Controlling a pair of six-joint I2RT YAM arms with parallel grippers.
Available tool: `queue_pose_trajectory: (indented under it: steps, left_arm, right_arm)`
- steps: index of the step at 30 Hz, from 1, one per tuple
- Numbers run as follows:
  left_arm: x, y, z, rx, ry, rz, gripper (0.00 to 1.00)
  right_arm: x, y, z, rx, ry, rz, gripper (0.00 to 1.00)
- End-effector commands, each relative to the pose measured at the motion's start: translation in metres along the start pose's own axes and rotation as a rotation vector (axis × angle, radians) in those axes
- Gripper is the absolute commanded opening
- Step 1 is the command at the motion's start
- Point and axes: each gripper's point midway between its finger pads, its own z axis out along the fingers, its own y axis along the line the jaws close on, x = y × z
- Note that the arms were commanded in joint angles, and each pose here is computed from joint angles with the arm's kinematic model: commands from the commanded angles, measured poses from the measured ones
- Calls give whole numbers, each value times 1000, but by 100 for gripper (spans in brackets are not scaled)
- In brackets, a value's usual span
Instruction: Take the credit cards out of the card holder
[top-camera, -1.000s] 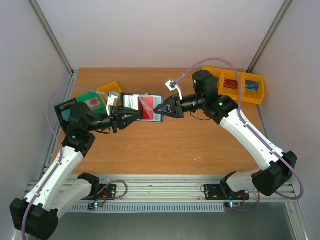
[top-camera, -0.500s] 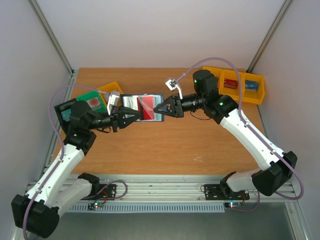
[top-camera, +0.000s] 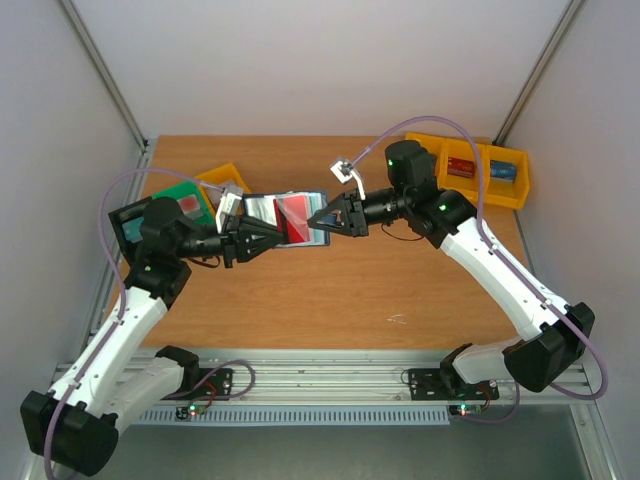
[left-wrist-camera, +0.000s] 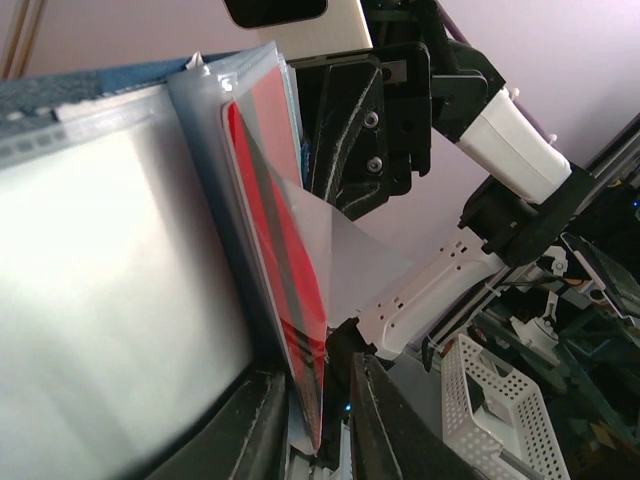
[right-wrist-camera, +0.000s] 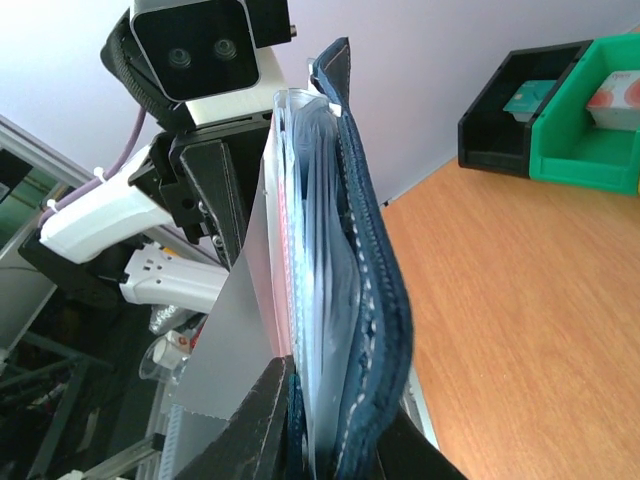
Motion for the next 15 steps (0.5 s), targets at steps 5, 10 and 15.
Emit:
queue_pose_trajectory:
  steps: [5, 10, 15]
  left_arm:
    - [6, -19, 1, 78, 65, 44, 14]
    - [9, -12, 1, 46, 73, 35, 2]
    - [9, -13, 0, 39, 73, 40, 0]
  right_arm:
    - [-18, 4, -7, 23, -48, -53, 3]
    - [-18, 4, -7, 23, -47, -54, 4]
    - [-15, 5, -9, 27, -38, -56, 6]
